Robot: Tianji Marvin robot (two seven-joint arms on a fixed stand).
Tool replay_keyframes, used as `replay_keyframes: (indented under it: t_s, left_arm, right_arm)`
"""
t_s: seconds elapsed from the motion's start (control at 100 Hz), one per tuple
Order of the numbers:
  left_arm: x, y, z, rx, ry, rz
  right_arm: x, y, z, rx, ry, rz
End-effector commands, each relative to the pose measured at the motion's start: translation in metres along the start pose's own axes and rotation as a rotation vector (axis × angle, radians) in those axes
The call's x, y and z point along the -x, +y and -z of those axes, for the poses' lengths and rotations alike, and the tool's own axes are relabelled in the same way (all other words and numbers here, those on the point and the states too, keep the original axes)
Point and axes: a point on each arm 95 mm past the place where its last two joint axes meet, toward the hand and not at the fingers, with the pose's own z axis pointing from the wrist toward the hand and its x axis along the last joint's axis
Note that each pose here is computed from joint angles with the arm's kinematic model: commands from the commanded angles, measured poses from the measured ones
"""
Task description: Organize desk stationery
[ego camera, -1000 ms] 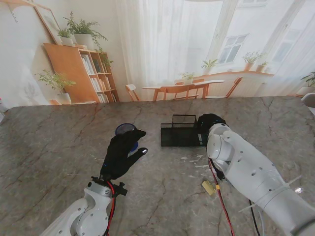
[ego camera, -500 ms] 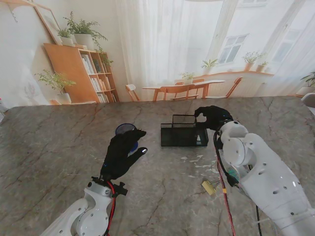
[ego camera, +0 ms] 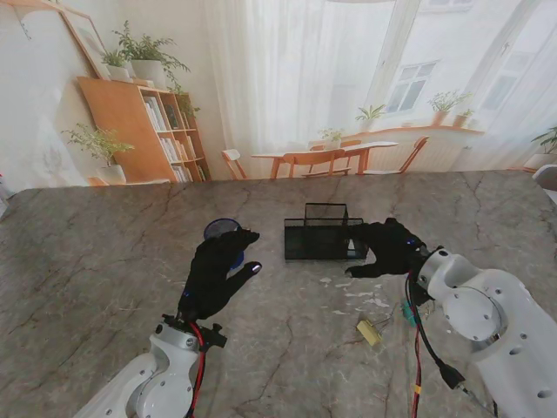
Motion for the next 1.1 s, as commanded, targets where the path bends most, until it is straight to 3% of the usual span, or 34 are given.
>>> replay_keyframes:
  t_s: [0.0, 0.14, 0.27, 0.49, 0.74, 1.09]
  left_arm:
    - [-0.002, 0.003, 0.002, 0.001, 0.005, 0.008]
    - [-0.003, 0.004, 0.003, 0.001, 0.010, 0.006]
    - [-0.004, 0.004, 0.003, 0.000, 0.014, 0.004]
    - [-0.005, 0.006, 0.003, 0.005, 0.022, 0.004]
    - [-0.006, 0.007, 0.003, 0.008, 0.025, 0.003]
    - [-0.007, 0.007, 0.003, 0.005, 0.028, 0.002]
  right_arm:
    - [0.002, -0.015, 0.009, -0.079, 0.004, 0.000]
    - [0.002, -0.028, 0.023, -0.162, 0.092, 0.028]
    - [0.002, -0.038, 0.031, -0.216, 0.179, 0.110]
    - [0.001, -0.050, 0.037, -0.265, 0.280, 0.246]
    - [-0.002, -0.066, 0.038, -0.280, 0.342, 0.371]
    - [-0.010, -0.092, 0.038, -0.285, 0.346, 0.378]
